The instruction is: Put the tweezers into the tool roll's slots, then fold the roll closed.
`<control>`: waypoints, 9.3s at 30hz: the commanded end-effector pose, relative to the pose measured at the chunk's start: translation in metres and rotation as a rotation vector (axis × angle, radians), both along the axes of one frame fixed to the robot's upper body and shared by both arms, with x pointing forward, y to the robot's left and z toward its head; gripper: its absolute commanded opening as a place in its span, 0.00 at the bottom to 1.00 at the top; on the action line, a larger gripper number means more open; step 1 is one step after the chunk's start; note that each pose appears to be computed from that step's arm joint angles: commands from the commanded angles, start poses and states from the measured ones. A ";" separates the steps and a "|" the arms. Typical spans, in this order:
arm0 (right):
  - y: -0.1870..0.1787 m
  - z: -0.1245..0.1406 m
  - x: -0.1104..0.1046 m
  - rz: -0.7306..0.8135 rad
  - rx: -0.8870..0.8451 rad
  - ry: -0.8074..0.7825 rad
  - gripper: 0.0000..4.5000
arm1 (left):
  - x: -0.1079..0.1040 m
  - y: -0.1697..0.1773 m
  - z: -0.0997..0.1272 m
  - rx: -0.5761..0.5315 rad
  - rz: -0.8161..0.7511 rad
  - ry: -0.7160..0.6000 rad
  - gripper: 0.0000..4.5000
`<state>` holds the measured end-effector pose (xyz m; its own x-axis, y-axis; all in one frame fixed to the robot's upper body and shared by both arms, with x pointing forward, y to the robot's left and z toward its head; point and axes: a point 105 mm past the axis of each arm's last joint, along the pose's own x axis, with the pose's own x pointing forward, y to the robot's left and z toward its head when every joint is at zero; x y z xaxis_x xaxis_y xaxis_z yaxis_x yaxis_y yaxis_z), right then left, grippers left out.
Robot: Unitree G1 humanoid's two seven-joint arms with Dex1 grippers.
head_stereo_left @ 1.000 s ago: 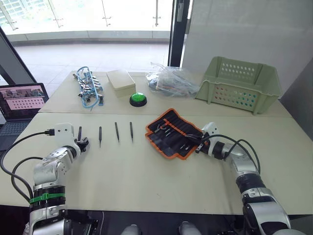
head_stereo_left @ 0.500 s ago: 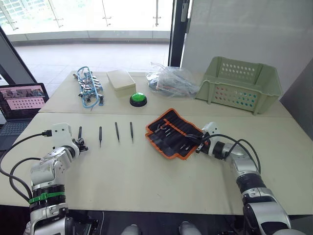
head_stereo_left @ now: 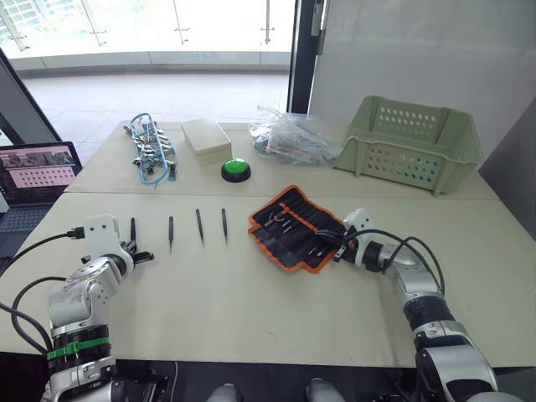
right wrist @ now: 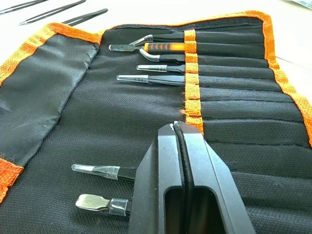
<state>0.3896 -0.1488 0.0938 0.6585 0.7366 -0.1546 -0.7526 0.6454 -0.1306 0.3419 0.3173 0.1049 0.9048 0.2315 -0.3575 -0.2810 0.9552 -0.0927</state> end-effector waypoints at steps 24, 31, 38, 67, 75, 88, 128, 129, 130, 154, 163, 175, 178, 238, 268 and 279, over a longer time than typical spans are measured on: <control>-0.022 0.013 -0.007 -0.055 0.002 -0.039 0.00 | 0.002 -0.212 0.079 0.133 -1.132 -0.108 0.00; -0.021 0.012 -0.008 -0.069 0.010 -0.037 0.00 | 0.027 -0.244 0.058 0.134 -1.152 0.026 0.00; -0.019 0.009 -0.010 -0.075 0.012 -0.034 0.00 | 0.038 -0.263 0.046 0.135 -1.189 0.093 0.00; -0.023 -0.009 -0.011 -0.117 -0.043 0.003 0.00 | 0.065 -0.310 0.025 0.226 -1.234 0.106 0.00; -0.019 -0.011 -0.011 -0.116 -0.032 0.015 0.00 | 0.076 -0.330 0.019 0.263 -1.244 0.078 0.00; -0.017 -0.014 -0.011 -0.135 -0.013 0.023 0.00 | 0.082 -0.328 0.010 0.220 -1.238 0.015 0.17; -0.019 -0.016 0.002 -0.077 -0.043 0.049 0.00 | -0.104 -0.033 0.008 0.201 -0.199 -0.375 0.99; -0.019 -0.016 0.002 -0.076 -0.043 0.049 0.00 | -0.111 -0.031 0.003 0.198 -0.181 -0.373 0.99; -0.020 -0.016 0.002 -0.075 -0.043 0.049 0.00 | -0.117 -0.029 0.000 0.196 -0.160 -0.370 0.99; -0.023 -0.011 -0.001 -0.037 -0.077 0.053 0.00 | -0.082 -0.052 -0.005 0.133 -0.075 -0.319 0.99; -0.025 -0.007 -0.003 -0.035 -0.083 0.053 0.00 | -0.033 -0.074 -0.006 0.053 -0.063 -0.216 0.99; -0.026 -0.004 -0.003 -0.044 -0.085 0.049 0.00 | 0.000 -0.099 -0.007 0.008 -0.108 -0.185 0.58; -0.026 -0.004 -0.003 -0.046 -0.085 0.047 0.00 | 0.005 -0.100 -0.007 0.016 -0.101 -0.170 0.58; -0.041 0.012 0.001 -0.131 -0.057 -0.019 0.00 | 0.014 -0.237 0.078 0.036 -0.924 -0.321 0.00; -0.029 0.008 -0.003 -0.158 -0.020 -0.026 0.00 | 0.039 -0.322 0.020 -0.008 -1.170 0.125 0.00; -0.024 0.005 -0.006 -0.154 -0.039 0.000 0.00 | 0.056 -0.338 0.022 0.014 -1.189 0.040 0.00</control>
